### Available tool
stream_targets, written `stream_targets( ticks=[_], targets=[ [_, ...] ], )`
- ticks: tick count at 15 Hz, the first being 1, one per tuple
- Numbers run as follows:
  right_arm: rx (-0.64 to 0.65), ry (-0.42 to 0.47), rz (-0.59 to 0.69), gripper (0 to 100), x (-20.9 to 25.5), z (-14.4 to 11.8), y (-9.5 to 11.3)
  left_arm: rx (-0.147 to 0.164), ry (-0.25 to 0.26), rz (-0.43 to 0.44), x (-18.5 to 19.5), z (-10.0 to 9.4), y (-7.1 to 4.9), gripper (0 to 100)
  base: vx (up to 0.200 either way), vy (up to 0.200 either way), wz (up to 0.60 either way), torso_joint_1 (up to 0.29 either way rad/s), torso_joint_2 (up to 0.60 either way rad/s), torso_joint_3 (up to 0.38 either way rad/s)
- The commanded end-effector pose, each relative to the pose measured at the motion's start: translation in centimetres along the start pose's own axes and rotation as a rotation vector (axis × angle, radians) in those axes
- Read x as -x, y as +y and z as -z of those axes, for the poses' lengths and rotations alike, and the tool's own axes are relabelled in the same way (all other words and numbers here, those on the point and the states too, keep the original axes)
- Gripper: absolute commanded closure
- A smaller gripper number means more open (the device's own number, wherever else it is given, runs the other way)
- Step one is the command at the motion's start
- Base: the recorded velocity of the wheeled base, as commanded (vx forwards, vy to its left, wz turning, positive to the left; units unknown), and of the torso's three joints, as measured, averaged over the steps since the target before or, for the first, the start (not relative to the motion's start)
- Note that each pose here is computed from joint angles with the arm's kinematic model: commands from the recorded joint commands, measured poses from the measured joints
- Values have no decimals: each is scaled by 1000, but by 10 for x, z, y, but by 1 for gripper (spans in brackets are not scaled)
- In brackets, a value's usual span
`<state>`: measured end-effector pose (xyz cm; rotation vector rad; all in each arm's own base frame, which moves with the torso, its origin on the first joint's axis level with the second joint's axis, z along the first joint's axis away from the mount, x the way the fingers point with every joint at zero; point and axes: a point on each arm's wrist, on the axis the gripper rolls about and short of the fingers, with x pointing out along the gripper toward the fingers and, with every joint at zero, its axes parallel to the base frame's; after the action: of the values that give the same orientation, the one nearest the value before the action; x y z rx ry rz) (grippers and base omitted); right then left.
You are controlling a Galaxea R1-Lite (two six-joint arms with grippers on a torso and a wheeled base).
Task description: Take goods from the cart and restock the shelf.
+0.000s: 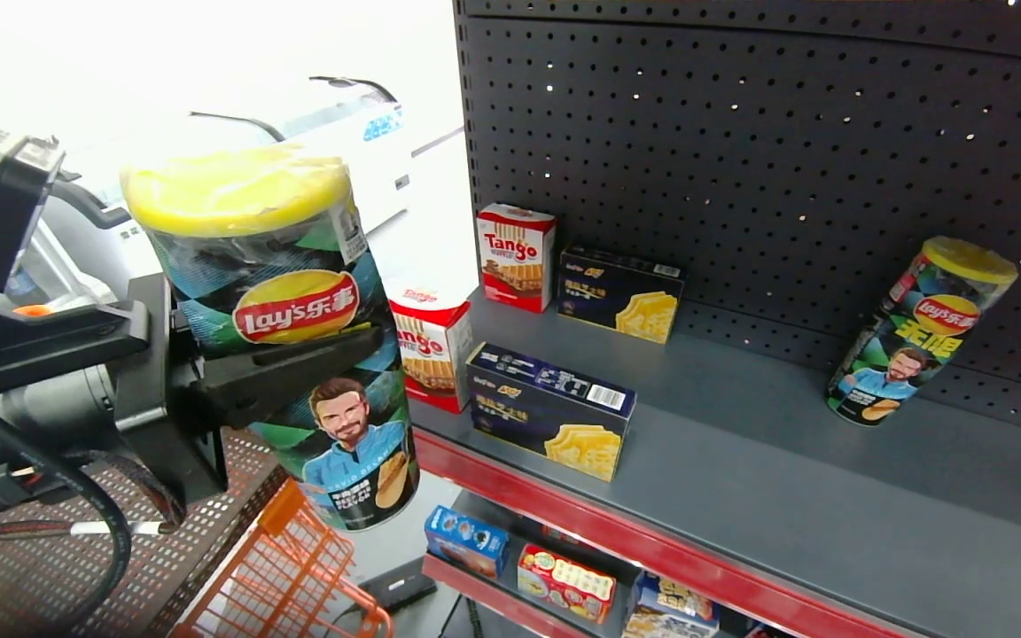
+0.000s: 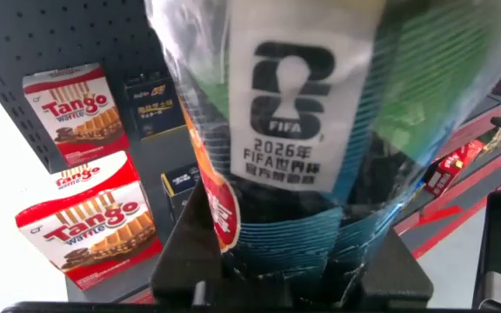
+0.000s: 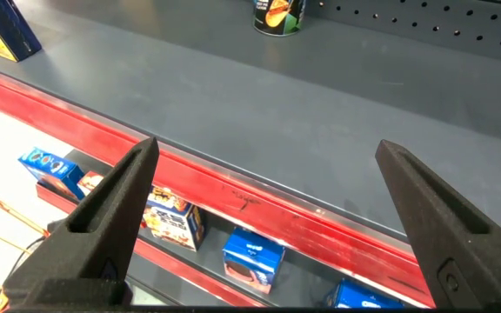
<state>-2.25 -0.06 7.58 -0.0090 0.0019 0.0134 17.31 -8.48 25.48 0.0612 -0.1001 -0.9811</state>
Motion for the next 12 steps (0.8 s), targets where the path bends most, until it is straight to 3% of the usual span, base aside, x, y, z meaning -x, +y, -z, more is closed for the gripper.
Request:
stream_targets(
  ticks=[1,8,10,12],
  targets=[
    [0,1,0,0,0,0,0,-5,-5,-1,1,-1,0,100,0,0,0,0,0,0],
    [-1,0,1,0,0,0,0,-9,-17,-2,-1,-3,1,100,0,0,0,0,0,0],
    [-1,0,0,0,0,0,0,2,-18,0,-1,-3,1,100,0,0,0,0,0,0],
    [-1,0,0,0,0,0,0,8,-21,0,-1,-3,1,100,0,0,-600,5,0,5]
  ],
)
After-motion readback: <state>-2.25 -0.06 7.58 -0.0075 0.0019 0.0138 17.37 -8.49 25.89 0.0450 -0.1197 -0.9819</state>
